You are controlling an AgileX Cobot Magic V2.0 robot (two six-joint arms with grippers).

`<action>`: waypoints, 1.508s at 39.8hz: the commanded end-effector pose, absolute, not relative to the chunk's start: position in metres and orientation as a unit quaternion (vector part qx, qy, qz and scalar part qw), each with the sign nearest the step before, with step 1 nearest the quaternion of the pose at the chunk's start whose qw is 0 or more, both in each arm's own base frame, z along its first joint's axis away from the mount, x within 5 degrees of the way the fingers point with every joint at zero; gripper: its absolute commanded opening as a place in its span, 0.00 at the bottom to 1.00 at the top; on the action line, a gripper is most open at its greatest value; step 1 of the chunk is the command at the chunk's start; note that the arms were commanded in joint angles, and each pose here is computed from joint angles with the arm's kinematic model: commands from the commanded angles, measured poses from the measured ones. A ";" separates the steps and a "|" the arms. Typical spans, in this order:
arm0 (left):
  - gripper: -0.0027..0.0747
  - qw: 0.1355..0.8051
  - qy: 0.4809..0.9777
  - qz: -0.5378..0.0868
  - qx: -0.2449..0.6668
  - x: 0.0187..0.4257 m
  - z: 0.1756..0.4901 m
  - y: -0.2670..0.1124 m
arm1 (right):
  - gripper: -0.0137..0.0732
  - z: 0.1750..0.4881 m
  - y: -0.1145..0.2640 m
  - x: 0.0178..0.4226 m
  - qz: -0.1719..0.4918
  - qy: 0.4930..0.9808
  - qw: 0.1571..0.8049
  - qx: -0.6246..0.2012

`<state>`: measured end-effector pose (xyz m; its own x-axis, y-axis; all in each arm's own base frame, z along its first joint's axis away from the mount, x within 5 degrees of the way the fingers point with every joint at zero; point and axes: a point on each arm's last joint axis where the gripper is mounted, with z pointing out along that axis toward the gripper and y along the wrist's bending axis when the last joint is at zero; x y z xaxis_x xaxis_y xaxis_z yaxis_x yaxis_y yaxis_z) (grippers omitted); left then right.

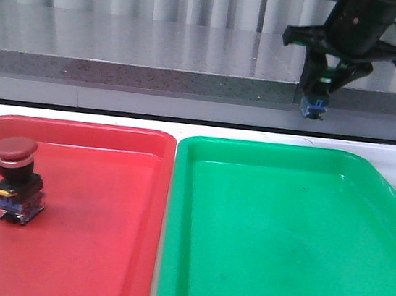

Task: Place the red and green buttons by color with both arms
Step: 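Carry the green button with the right gripper down into the green tray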

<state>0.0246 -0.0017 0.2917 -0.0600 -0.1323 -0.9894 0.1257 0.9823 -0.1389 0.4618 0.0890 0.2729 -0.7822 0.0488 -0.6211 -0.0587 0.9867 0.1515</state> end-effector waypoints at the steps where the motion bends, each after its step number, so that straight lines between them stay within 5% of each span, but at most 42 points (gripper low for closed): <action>1: 0.01 0.715 0.692 -0.104 -0.004 0.024 0.305 -0.002 | 0.40 0.331 0.090 0.437 0.086 0.912 0.402 -0.019; 12: 0.01 0.715 0.692 -0.104 -0.004 0.024 0.305 -0.002 | 0.40 0.331 0.109 0.363 0.104 0.901 0.417 -0.059; 23: 0.01 0.715 0.692 -0.104 -0.004 0.024 0.305 -0.002 | 0.40 0.275 0.129 0.293 0.114 0.918 0.361 -0.115; 31: 0.01 0.715 0.692 -0.104 -0.004 0.024 0.305 -0.002 | 0.40 0.232 0.135 0.277 0.114 0.925 0.337 -0.132; 43: 0.01 0.715 0.692 -0.104 -0.004 0.024 0.305 -0.002 | 0.41 0.212 0.136 0.278 0.115 0.934 0.316 -0.120; 54: 0.01 0.715 0.692 -0.104 -0.004 0.024 0.305 -0.002 | 0.78 0.211 0.136 0.276 0.115 0.938 0.305 -0.116; 60: 0.01 0.715 0.692 -0.104 -0.004 0.024 0.305 -0.002 | 0.85 0.236 0.132 0.268 0.125 0.928 0.331 -0.116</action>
